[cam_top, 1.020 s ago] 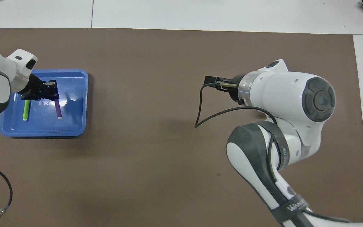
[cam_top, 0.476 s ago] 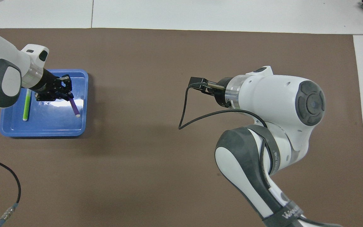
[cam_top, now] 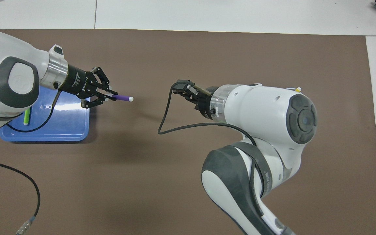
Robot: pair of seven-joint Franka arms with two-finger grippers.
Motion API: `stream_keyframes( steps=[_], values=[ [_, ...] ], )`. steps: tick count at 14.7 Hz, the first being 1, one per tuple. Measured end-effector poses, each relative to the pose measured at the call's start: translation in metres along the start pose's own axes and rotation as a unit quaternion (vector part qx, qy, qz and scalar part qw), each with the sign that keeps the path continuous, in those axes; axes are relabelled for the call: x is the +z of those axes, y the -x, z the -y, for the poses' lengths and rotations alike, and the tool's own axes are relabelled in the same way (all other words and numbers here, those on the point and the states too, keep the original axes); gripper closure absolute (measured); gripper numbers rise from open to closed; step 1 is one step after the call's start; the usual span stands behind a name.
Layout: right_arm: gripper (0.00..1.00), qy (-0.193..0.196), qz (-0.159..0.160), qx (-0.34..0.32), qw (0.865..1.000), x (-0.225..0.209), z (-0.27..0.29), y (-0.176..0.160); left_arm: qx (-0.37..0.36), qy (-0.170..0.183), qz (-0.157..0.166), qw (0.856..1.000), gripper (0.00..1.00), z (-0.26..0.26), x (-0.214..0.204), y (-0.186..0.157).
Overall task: Transfer and insert pens with both arms
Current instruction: 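Lift the purple pen toward the right gripper with the left gripper, then grasp the purple pen with the right gripper and open the left gripper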
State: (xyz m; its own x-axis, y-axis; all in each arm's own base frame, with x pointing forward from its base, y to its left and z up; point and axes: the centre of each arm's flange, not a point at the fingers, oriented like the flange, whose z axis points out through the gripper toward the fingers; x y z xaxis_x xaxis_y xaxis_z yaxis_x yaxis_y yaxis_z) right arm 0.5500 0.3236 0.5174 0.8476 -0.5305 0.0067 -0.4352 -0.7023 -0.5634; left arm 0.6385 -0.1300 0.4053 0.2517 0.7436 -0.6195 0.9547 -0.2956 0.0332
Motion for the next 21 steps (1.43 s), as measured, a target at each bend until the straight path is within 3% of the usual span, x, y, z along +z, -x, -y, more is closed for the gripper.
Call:
stream_keyframes(
  steps=[7, 12, 16, 17, 18, 19, 21],
  values=[
    [0.32, -0.023, -0.012, 0.015, 1.0, 0.016, 0.011, 0.017, -0.101, 0.005, 0.077, 0.992, 0.85, -0.005, 0.019, 0.082],
    [0.36, -0.029, -0.016, 0.015, 0.999, 0.019, 0.015, 0.015, -0.107, -0.002, 0.08, 0.991, 0.85, -0.003, 0.025, 0.114],
    [0.38, -0.034, -0.019, 0.015, 0.999, 0.019, 0.021, 0.01, -0.107, -0.003, 0.08, 0.991, 0.85, -0.003, 0.029, 0.118],
    [0.42, -0.034, -0.019, 0.014, 0.999, 0.019, 0.022, 0.01, -0.108, -0.003, 0.08, 0.991, 0.85, -0.003, 0.029, 0.118],
    [0.56, -0.034, -0.019, 0.013, 0.999, 0.02, 0.022, 0.01, -0.108, -0.002, 0.08, 0.991, 0.85, -0.003, 0.029, 0.117],
    [0.62, -0.034, -0.019, 0.013, 0.999, 0.02, 0.022, 0.01, -0.108, -0.002, 0.08, 0.991, 0.85, -0.003, 0.029, 0.118],
    [0.64, -0.033, -0.018, 0.012, 0.999, 0.021, 0.021, 0.01, -0.107, -0.003, 0.08, 0.991, 0.85, -0.003, 0.03, 0.119]
  ],
)
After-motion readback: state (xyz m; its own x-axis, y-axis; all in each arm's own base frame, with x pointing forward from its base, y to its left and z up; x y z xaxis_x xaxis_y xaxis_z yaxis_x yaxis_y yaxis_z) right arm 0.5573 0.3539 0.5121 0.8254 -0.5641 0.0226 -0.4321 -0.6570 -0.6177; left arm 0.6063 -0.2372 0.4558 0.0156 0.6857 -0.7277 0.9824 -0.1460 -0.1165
